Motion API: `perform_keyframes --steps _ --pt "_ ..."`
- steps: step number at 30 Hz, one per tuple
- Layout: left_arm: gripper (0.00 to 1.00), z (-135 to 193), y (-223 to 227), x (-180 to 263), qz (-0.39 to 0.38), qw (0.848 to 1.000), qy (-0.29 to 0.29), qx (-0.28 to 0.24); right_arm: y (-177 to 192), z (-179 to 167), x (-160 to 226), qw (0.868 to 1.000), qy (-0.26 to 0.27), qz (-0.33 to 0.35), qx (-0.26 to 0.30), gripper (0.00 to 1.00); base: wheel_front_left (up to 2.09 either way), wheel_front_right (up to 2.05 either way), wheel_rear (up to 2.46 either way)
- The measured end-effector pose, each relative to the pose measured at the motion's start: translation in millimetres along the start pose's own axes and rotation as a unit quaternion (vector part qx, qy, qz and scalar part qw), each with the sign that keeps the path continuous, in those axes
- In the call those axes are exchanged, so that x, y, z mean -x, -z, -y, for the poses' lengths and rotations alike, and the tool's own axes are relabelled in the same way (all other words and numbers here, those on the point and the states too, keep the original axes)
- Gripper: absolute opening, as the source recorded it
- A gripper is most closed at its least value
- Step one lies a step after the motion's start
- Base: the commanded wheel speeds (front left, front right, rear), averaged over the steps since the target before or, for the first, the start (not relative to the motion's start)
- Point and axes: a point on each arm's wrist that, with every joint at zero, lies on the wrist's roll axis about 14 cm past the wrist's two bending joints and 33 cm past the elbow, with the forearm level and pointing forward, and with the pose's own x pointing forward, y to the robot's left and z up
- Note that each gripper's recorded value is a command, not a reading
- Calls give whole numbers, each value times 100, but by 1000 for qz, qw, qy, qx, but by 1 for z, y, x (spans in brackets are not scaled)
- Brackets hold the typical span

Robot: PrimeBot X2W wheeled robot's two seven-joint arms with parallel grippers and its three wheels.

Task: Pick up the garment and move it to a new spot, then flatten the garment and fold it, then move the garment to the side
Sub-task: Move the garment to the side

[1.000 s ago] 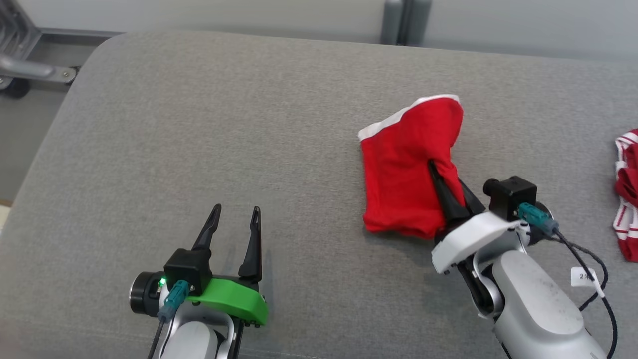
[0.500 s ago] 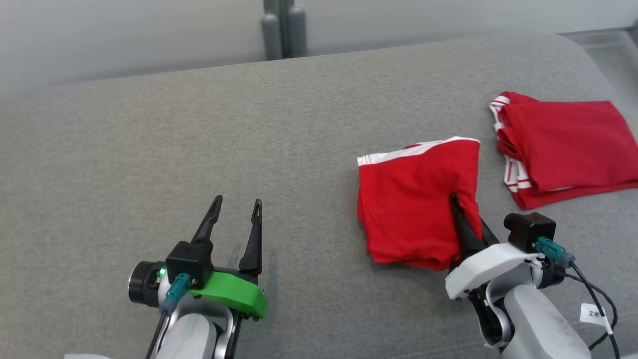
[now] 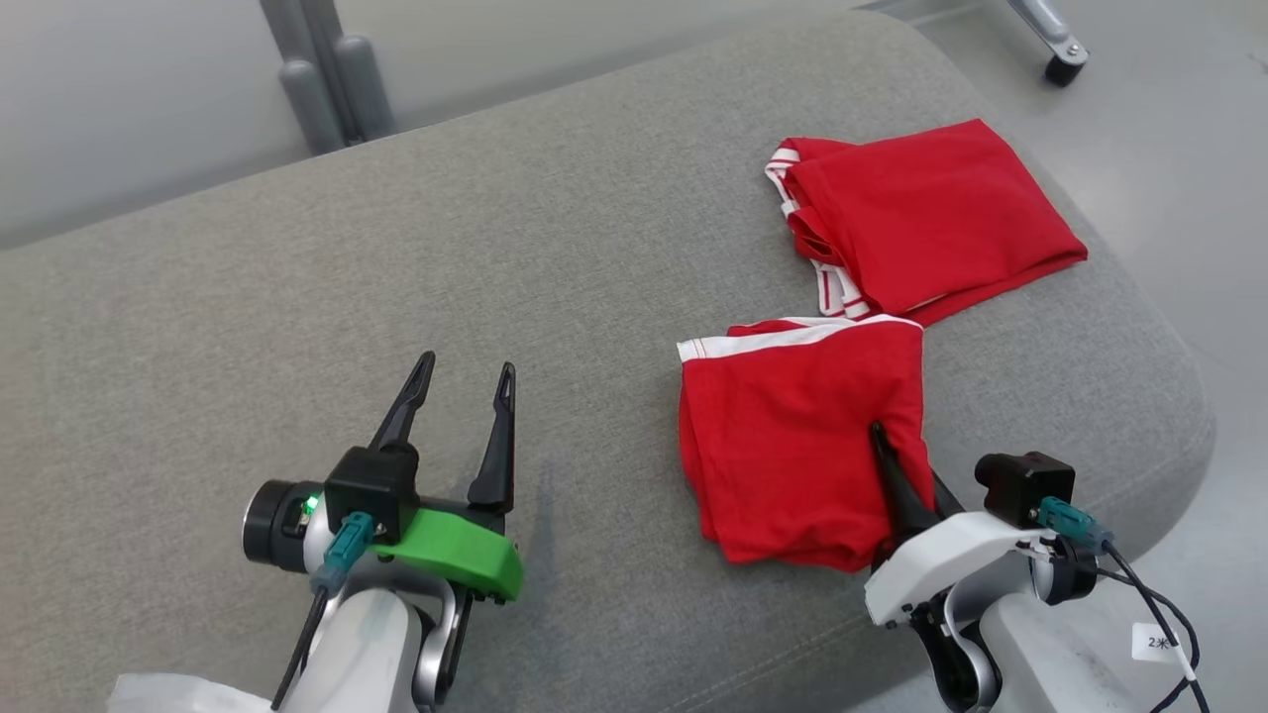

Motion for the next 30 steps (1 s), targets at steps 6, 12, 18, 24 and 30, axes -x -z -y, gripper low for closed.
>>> perform_keyframes --steps 6,12,18,24,30 --pt "100 14 7 -19 -1 1000 29 8 5 12 -4 1000 13 -16 18 0 0 0 0" --pt "100 5 26 -26 -18 999 26 14 -4 -8 -40 996 -45 -20 81 0 0 0 0" --pt "100 -12 37 -28 -27 1000 10 13 -35 -9 -91 983 -82 -8 164 0 0 0 0" --pt "100 -33 45 -26 -33 999 -14 12 -58 27 -131 977 -52 -24 205 0 0 0 0" --pt "100 -55 49 -19 -37 998 -43 8 -71 87 -148 970 10 -52 237 0 0 0 0"
